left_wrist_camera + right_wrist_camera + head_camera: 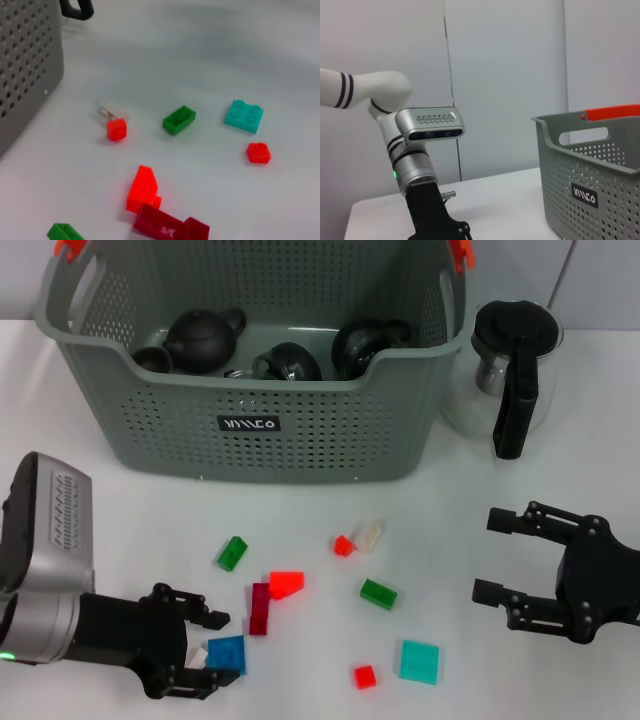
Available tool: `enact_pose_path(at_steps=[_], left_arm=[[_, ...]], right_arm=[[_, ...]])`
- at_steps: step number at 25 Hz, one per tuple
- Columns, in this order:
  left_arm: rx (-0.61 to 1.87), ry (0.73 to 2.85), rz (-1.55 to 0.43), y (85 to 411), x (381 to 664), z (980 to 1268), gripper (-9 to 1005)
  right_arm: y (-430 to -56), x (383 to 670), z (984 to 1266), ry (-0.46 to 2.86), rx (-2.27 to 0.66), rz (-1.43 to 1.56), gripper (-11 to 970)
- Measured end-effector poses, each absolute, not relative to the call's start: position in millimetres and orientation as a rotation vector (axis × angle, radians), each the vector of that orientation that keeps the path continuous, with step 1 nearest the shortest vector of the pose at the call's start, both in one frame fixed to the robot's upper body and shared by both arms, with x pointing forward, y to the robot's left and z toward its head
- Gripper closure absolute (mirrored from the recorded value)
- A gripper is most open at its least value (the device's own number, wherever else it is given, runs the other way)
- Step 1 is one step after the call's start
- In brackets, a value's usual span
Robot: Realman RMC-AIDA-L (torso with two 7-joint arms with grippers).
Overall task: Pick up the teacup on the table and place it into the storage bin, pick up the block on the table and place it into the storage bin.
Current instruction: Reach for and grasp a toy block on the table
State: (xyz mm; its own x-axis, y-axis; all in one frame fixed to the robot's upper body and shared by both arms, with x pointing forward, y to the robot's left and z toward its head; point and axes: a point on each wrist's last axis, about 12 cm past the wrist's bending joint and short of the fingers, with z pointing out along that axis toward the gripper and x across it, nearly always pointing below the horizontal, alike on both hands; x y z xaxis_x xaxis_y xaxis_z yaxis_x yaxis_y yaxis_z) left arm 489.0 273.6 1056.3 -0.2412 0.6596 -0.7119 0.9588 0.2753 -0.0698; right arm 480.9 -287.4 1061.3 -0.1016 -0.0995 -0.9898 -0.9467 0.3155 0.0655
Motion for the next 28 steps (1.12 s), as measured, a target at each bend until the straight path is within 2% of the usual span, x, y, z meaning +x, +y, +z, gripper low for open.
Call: enact_pose_path(at_steps=[28], left_arm=[[1.45,1.977,-0.638,268.9,495.1,1056.1,366]], right_arm=[[-288.6,479.6,1060.7,1.492,-1.006,0.973,135]])
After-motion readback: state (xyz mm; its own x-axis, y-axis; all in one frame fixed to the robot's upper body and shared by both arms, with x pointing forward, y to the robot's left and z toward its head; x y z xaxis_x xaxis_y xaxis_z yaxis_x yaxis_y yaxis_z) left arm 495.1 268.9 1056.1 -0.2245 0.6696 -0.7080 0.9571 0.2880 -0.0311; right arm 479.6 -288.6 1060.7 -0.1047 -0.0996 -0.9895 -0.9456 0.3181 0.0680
